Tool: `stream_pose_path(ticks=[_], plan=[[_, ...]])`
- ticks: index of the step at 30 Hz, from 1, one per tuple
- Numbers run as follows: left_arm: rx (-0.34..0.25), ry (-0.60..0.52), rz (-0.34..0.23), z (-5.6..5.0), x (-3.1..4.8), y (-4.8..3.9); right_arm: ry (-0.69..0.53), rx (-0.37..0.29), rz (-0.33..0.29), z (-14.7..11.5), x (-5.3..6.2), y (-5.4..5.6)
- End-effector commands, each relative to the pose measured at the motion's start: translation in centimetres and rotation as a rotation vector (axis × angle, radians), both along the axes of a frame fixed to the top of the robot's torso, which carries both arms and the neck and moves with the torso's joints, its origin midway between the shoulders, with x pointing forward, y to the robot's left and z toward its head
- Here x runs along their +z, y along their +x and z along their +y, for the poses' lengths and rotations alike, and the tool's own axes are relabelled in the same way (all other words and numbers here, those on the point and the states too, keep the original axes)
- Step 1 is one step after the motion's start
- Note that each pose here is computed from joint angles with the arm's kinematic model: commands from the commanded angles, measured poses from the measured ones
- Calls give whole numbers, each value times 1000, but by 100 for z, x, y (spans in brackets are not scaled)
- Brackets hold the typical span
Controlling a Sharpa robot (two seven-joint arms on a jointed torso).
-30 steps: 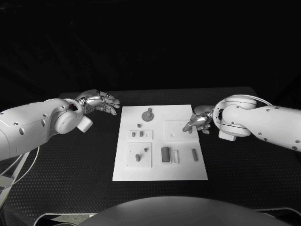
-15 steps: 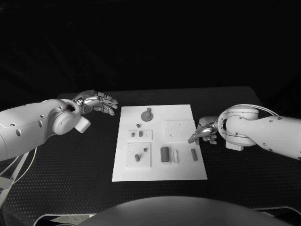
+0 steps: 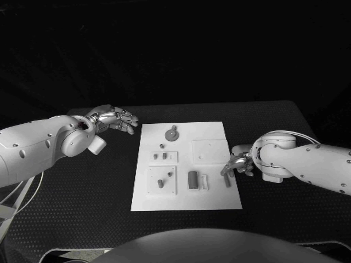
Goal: Assemble the parts on the task board
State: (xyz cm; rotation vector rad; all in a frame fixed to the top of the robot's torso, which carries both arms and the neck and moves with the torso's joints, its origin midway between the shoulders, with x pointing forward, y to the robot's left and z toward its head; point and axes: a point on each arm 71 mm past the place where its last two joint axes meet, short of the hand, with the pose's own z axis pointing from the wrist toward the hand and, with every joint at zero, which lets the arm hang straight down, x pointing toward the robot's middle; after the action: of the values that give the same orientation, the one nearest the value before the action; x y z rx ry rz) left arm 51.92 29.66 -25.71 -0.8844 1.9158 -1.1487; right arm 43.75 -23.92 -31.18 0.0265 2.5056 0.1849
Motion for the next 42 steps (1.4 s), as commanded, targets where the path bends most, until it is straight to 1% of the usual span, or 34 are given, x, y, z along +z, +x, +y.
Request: stream_pose_path(ticks=[1,13,19,21,23,24,27,32,35,37,42], plan=[[-15,-10,-5,-33,9,-4,-51,47,-3,5,-32,-3],[-14,-9,-5,-27,8,-5,-54,60,30,63,-178,-79],[-12,-8,-4,-14,9,-8,-80,77,45,70,-207,-82],[-11,-8,-5,-13,9,-8,-98,92,41,86,-217,-80],[-12,-8,-5,-17,9,-7,-144,129,20,102,-231,-78],[-13,-8,-5,-17,8,-7,-167,147,11,107,-248,-84],[-14,-8,-4,-21,7,-6,-212,180,16,102,-315,-130],[-10,-7,-4,-7,7,-6,-231,199,24,105,-385,-191],[-12,-7,-4,-14,7,-5,-249,213,-1,114,-406,-204],[-14,-8,-4,-21,7,-6,-252,217,-2,120,-433,-227],[-13,-8,-4,-18,6,-5,-241,224,-2,163,-446,-262]])
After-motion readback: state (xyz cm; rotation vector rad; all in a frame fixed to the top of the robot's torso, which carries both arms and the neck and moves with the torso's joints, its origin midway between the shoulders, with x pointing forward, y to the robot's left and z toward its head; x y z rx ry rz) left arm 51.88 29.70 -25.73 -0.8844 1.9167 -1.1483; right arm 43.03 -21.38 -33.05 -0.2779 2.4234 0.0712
